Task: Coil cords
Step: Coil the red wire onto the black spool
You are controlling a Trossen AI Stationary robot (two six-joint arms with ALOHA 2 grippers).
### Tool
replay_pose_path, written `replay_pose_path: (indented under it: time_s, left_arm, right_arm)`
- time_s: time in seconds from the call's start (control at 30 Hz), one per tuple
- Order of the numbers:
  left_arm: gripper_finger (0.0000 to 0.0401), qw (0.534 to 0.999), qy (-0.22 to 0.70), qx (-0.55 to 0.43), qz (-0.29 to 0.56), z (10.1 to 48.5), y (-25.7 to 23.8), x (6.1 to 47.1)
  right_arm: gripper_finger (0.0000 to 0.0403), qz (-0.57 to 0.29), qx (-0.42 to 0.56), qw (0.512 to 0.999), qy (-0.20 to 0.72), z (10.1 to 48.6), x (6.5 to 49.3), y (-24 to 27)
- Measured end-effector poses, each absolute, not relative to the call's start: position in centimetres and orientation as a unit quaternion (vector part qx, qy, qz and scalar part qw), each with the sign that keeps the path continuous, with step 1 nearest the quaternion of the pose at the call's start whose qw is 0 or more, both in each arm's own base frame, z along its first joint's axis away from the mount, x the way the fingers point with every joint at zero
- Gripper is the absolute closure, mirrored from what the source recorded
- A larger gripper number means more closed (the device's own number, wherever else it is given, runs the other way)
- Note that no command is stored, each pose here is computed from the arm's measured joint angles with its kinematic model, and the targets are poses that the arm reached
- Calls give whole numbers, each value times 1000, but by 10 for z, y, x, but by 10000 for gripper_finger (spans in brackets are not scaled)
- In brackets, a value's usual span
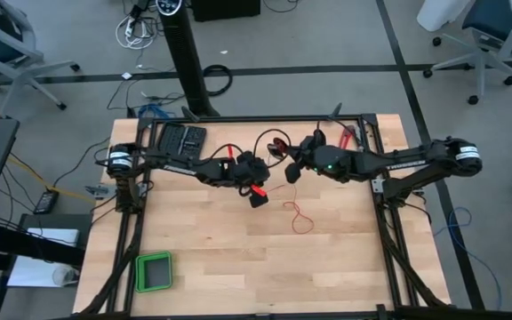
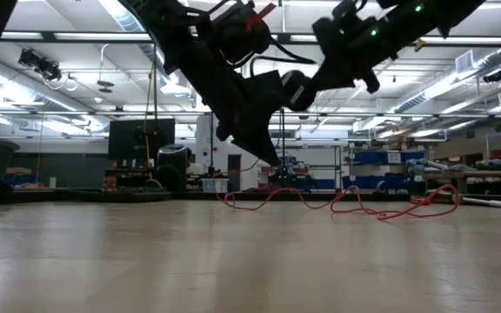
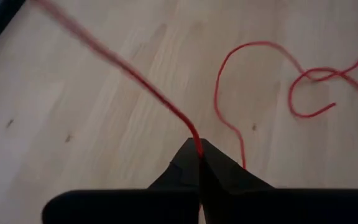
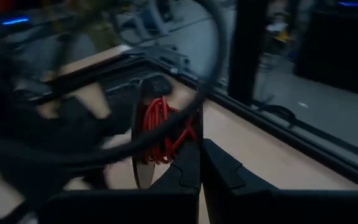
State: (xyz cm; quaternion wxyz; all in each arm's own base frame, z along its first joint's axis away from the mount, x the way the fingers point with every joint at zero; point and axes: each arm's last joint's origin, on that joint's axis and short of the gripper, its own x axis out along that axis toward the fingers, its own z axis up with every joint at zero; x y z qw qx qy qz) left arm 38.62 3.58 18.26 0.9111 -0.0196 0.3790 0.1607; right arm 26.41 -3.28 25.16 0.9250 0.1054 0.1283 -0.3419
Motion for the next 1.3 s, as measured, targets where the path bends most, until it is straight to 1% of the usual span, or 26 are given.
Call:
replay_pose_path:
  time_s: [0.23, 0.37, 0.47, 0.63, 0.83, 0.97, 1.1, 1.3]
  left_arm:
    - [401, 920, 366, -20, 137, 185, 24, 389]
    - [401, 921, 370, -9, 125, 185, 20, 389]
    - [401, 920, 368, -3, 136, 185, 21, 389]
    - [401, 929, 345, -4, 136, 189, 21, 392]
    - [401, 944, 318, -17, 88, 201, 17, 400]
    - [401, 947, 312, 7, 75, 214, 16, 404]
    - [401, 946, 314, 42, 66, 227, 16, 405]
    - [401, 936, 326, 92, 94, 244, 19, 407]
  right_arm:
    - [402, -375, 151, 909, 98, 236, 280, -46]
    - [402, -360, 191, 910, 81, 231, 286, -50]
    - [402, -351, 212, 910, 58, 235, 288, -51]
    - [402, -372, 192, 907, 54, 235, 287, -52]
    - [403, -391, 162, 901, 92, 225, 288, -53]
    - [403, -397, 139, 897, 134, 218, 285, -52]
    - [403, -388, 116, 901, 154, 217, 285, -47]
    - [403, -368, 99, 909, 169, 215, 286, -37]
